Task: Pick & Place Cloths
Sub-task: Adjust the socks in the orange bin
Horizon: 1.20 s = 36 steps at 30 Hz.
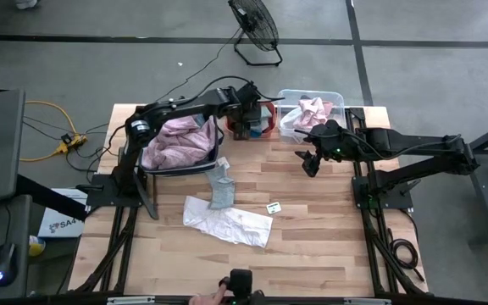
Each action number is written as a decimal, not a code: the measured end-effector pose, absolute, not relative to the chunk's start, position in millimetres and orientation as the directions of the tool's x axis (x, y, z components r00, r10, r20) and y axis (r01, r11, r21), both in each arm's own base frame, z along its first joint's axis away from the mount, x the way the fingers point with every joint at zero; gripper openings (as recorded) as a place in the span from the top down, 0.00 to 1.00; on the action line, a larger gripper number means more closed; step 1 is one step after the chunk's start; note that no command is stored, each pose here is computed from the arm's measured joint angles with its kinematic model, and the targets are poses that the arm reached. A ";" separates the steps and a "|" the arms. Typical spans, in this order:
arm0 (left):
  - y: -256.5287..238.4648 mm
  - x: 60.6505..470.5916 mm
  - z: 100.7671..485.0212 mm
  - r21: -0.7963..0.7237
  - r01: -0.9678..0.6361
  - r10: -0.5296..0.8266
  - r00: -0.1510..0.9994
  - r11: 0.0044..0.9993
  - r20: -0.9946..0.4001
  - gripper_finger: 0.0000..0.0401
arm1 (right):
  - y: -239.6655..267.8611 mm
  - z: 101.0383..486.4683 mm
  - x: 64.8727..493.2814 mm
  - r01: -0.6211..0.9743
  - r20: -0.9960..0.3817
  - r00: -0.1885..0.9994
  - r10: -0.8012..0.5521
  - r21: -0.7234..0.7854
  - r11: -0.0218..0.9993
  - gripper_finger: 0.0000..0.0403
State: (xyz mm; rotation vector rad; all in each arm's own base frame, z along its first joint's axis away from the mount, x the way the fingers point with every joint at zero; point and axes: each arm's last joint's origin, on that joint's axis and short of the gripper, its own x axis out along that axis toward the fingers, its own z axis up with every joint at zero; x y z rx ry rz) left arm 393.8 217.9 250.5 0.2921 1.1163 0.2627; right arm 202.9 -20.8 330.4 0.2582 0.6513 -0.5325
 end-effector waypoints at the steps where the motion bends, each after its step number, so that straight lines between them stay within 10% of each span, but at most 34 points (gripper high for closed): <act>1: 218.5 396.0 248.8 0.353 -0.068 0.347 0.427 0.933 -0.835 0.55 | -20.8 330.4 202.9 0.546 -0.634 0.668 -0.389 0.063 0.836 0.36; 36: 215.1 401.0 251.7 0.198 -0.014 0.184 0.442 0.980 -0.878 0.55 | -20.9 330.4 202.8 0.560 -0.635 0.667 -0.391 0.080 0.825 0.36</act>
